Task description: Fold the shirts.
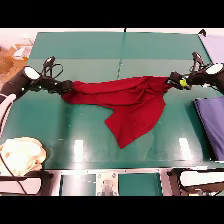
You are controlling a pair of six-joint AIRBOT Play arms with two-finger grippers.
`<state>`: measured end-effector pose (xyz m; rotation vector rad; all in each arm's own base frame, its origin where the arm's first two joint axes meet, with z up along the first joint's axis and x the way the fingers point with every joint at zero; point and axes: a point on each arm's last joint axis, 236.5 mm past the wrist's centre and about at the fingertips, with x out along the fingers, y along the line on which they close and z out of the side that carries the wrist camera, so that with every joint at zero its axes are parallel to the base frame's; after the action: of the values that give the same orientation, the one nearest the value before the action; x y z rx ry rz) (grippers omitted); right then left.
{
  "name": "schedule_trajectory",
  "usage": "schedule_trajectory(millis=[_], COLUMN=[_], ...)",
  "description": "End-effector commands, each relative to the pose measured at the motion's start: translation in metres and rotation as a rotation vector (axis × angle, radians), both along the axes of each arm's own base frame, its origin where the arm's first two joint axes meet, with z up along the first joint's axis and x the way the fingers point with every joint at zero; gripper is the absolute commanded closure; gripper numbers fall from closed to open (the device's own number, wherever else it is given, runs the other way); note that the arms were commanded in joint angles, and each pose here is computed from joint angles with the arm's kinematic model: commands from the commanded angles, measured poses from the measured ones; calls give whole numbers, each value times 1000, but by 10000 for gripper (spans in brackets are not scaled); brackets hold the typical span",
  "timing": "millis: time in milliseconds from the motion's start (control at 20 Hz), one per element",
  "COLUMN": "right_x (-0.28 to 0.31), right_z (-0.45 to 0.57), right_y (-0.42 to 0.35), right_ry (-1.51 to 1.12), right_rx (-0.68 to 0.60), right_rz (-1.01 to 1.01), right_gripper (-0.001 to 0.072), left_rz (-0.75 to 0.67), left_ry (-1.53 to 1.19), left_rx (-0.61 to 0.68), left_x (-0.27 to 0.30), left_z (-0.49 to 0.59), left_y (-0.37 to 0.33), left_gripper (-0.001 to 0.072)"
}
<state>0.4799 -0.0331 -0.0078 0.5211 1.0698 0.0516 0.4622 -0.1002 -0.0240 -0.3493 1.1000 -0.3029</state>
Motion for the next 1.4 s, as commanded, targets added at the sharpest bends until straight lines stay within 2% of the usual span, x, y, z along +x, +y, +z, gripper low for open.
schedule_trajectory(millis=[0,50,250,450,600,750,800,900,1000,1150,1350], right_x=[-24,-39,-112,-176,-197,-191,-189,-180,-169,-148,-148], right_z=[10,18,2,-55,-98,-114,-113,-101,-87,-71,-70], right_y=[-28,-39,-38,25,78,120,129,139,119,54,35], right_ry=[96,123,275,413,448,392,380,339,322,301,295], right_rx=[50,70,156,303,376,385,376,356,320,250,255], right_rz=[-26,-49,-97,-114,-128,-127,-106,-13,18,-100,-141], right_gripper=[313,313,316,315,315,316,339,693,691,692,691], left_rz=[10,20,80,111,118,118,117,110,98,78,99], left_ry=[-10,1,75,134,152,153,153,166,184,217,248], left_rx=[35,29,6,2,-1,7,7,5,-1,-12,-89], left_x=[15,15,3,-15,-21,-21,-21,-24,-29,-37,-45], left_z=[7,17,31,26,25,24,24,24,23,22,3], left_y=[23,36,93,126,135,136,136,135,133,128,112], left_gripper=[174,103,103,103,102,103,103,103,103,103,103])
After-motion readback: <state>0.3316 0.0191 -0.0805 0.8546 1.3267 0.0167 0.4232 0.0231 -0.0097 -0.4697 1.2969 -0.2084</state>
